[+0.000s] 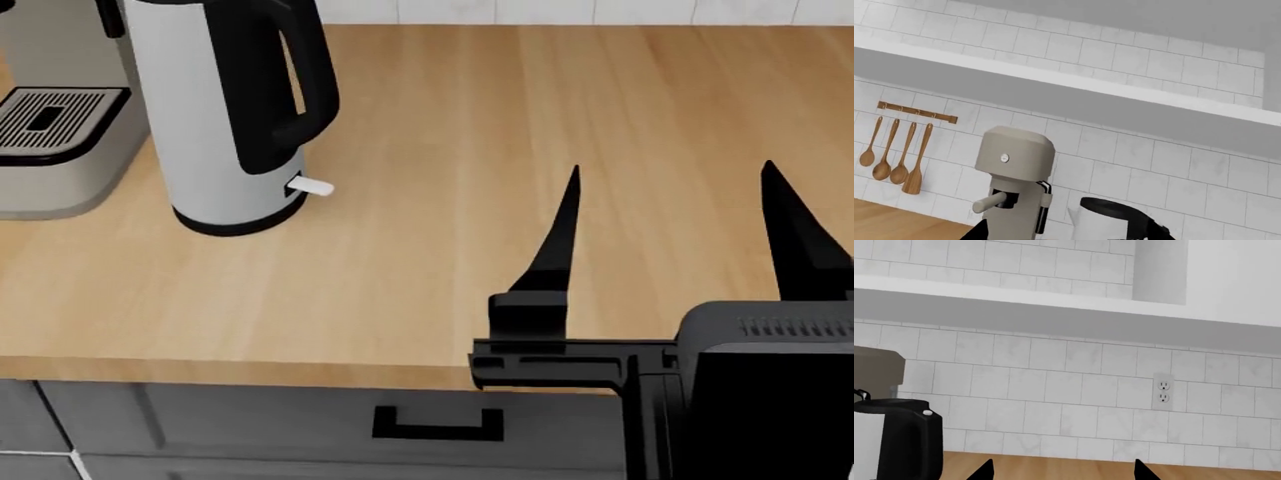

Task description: Press the button to open the lid of the electric kettle.

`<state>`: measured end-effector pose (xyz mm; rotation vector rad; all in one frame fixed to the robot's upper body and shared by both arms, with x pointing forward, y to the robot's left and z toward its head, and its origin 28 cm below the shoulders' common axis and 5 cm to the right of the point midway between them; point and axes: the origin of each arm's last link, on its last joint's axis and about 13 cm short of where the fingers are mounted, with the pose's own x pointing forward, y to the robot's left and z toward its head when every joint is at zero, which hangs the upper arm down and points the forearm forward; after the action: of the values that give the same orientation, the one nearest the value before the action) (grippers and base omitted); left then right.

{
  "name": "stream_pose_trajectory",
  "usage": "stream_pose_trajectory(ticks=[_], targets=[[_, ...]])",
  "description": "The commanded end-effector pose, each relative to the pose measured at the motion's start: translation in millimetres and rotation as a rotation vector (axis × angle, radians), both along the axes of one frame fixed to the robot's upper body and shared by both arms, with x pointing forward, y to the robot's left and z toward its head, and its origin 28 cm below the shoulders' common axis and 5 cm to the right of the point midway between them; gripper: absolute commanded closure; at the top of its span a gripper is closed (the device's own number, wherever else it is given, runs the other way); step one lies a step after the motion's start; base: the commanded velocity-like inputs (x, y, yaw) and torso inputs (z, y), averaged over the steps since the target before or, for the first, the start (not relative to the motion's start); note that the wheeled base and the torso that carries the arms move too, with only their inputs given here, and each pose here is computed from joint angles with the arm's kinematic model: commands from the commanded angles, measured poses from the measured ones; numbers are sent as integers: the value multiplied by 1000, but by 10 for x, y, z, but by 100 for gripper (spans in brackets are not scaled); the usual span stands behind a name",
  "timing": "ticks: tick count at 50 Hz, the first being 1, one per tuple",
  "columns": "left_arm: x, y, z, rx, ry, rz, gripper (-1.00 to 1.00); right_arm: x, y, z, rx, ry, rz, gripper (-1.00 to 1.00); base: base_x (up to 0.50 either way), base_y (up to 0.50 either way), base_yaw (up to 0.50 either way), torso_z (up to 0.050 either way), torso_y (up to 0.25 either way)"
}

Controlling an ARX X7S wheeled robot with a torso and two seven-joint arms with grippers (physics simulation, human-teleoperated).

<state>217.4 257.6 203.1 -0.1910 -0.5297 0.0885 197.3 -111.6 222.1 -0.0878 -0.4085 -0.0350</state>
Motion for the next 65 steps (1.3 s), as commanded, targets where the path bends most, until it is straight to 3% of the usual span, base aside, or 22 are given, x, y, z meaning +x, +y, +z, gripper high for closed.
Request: stream_pose_trajectory(ticks=[1,20,24,32,43,50,62,65], targets=[[-71,80,132,-21,-111,69,-100,-34,2,109,-33,-32,-19,-100,277,500,0,0,0],[-164,111,205,-40,-178,79,-100,-47,18,123,-46,-36,-5,-100,443,231,0,0,0],[-218,94,220,-22,-227,74,-100,-62,11,133,-17,-37,15,-100,500,0,0,0,0],[-243,113,242,-57,-228,64,-100,-53,7,143,21,-22,39,-100,485,0,0,0,0],[-287,111,255,-48,-245,46,-100,-80,-49,343,-11,-22,27,-100,91,0,0,0,1],[-344,112,281,-47,-277,32,-100,-69,-86,443,18,-12,32,-100,411,0,0,0,0],[-357,127,284,-52,-291,21,-100,-26,-71,514,9,25,-31,-100,0,0,0,0,0],[-352,127,279,-51,-291,21,-100,-44,-46,681,-16,13,-3,-100,0,0,0,0,0]])
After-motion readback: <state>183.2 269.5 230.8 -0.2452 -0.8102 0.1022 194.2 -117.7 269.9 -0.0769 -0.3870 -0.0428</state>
